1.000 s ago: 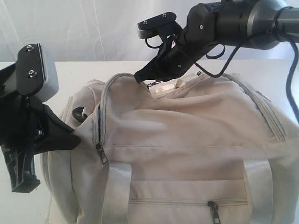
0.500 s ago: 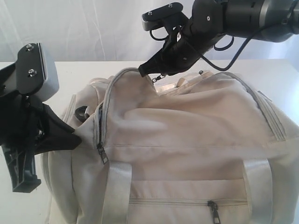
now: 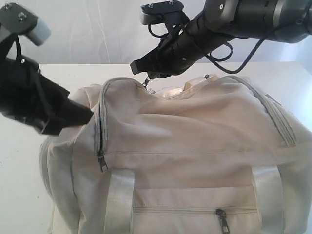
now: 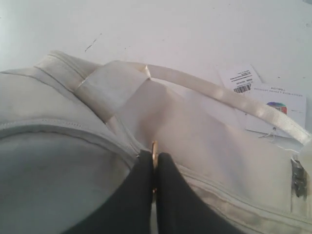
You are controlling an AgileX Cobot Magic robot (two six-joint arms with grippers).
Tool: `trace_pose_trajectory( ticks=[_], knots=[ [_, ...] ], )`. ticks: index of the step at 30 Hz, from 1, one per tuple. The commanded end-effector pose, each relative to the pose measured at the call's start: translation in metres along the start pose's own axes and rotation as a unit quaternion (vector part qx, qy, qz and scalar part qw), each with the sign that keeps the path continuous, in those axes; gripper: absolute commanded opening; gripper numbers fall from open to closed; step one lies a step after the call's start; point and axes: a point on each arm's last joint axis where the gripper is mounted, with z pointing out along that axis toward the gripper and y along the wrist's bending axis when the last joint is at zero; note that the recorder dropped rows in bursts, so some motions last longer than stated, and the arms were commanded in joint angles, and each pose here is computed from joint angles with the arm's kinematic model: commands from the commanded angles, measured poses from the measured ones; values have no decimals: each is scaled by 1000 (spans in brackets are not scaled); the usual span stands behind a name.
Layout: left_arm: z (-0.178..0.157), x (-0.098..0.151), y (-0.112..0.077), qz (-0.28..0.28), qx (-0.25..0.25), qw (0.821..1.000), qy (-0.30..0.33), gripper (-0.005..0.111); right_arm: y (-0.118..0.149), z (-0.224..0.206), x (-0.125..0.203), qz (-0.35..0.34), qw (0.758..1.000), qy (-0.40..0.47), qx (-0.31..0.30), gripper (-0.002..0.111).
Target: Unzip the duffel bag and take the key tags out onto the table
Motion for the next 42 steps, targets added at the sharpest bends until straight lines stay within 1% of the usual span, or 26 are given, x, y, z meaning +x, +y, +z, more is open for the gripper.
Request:
trace_pose_trajectory(
  ticks=[1, 2, 3, 6, 8, 11, 13, 15, 16, 18, 21, 23, 24, 31, 34, 42],
  knots=[
    [23, -18, 33, -131, -4, 991, 26, 69, 1, -7, -2, -15, 1000, -2, -9, 0],
    [33, -26, 41, -145, 11, 989, 30, 69, 1, -7, -2, -17, 1000, 0, -10, 0],
    [40, -31, 45, -145, 21, 989, 28, 69, 1, -7, -2, -17, 1000, 1, -10, 0],
    [65, -47, 53, -129, 58, 990, 10, 69, 0, -5, -1, -26, 1000, 2, -9, 0],
    [80, -46, 59, -132, 57, 990, 12, 69, -1, -1, 1, -26, 1000, 8, -10, 0],
    [96, -40, 63, -142, 58, 988, 30, 69, -1, 3, 4, -26, 999, 18, -12, 0],
    [103, -36, 65, -144, 61, 987, 40, 69, -2, 6, 5, -27, 999, 22, -12, 0],
    [108, -33, 66, -136, 64, 987, 48, 66, -2, 7, 6, -34, 999, 22, -12, 0],
    [110, -33, 66, -132, 65, 988, 49, 62, -2, 7, 6, -35, 999, 22, -12, 0],
    [112, -31, 66, -134, 67, 987, 55, 49, -2, 8, 6, -35, 999, 23, -12, 0],
    [113, -30, 66, -122, 71, 988, 59, 24, -2, 8, 6, -35, 999, 23, -12, 0],
    [112, -29, 65, -116, 78, 988, 65, 3, -2, 7, 6, -35, 999, 25, -13, 0],
    [112, -28, 64, -113, 80, 988, 69, 0, -2, 7, 7, -33, 999, 27, -14, 0],
    [109, -14, 58, -86, 107, 982, 130, 0, 1, 7, 7, -14, 999, 28, -29, 0],
    [102, -15, 55, -87, 106, 982, 127, 0, 1, 7, 6, -10, 999, 24, -30, 0],
    [67, -25, 45, -54, 102, 987, 110, 0, 2, 7, 4, 1, 999, 14, -33, 0]
  ],
)
